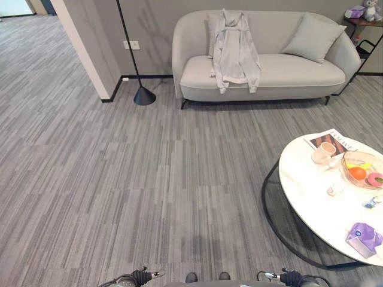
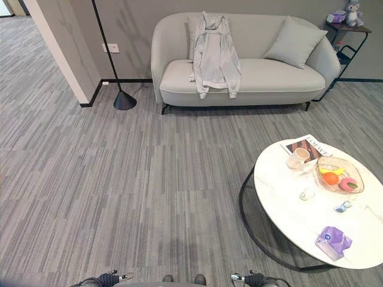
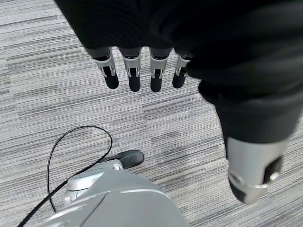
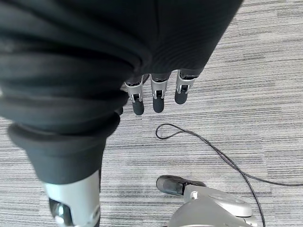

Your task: Hang the clothes on the sofa on the clothes rack.

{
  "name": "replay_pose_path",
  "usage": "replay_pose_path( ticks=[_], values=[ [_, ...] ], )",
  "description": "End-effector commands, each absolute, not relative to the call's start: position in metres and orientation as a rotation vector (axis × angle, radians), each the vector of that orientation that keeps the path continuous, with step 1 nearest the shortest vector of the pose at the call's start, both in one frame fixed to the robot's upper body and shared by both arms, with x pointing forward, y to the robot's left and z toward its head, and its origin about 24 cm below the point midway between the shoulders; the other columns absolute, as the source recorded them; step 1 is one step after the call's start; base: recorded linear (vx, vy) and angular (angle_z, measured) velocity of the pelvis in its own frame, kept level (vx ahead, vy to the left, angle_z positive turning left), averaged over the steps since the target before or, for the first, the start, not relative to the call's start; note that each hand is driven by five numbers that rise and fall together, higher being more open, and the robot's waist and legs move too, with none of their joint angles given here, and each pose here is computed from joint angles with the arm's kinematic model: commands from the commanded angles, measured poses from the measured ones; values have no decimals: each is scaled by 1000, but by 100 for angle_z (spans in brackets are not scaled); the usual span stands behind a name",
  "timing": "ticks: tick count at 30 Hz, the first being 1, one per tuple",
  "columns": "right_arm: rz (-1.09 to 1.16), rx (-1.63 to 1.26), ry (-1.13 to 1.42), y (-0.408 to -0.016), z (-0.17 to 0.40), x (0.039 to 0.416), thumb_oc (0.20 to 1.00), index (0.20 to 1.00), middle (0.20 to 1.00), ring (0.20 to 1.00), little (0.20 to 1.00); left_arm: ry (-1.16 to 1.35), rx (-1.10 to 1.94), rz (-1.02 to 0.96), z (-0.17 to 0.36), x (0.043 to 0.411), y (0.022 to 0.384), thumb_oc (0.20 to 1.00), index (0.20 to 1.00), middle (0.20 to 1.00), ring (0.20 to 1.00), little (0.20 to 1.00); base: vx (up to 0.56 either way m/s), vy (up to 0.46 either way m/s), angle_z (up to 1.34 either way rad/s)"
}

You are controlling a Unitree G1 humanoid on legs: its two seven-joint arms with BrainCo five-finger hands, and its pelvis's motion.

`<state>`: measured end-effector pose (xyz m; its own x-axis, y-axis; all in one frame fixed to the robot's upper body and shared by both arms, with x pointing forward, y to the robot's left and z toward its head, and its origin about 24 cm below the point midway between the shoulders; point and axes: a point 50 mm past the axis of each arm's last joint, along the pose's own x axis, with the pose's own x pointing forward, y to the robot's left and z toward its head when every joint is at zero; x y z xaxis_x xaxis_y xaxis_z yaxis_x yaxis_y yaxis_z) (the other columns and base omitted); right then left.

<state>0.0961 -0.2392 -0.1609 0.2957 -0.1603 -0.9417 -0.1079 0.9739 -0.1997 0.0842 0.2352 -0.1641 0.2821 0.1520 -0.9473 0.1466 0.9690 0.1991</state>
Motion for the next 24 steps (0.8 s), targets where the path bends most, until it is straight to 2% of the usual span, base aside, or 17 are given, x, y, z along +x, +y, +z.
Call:
replay_pose_path(
  ticks=[1,10,24],
  values=[
    [-19,-260,1238,-239,-158,108,1000,1000,1000,1000,1000,1241,276,21,-159,104,240,1000,1000,1000,1000,1000,0,0,0],
    [-50,-241,1218,-243,-157,105,1000,1000,1000,1000,1000,1167,259,77,-152,121,247,1000,1000,1000,1000,1000,3,-9,0],
    [-104,-244,1183,-258,-152,105,1000,1000,1000,1000,1000,1180,190,79,-154,116,242,1000,1000,1000,1000,1000,-16,-82,8]
  ],
)
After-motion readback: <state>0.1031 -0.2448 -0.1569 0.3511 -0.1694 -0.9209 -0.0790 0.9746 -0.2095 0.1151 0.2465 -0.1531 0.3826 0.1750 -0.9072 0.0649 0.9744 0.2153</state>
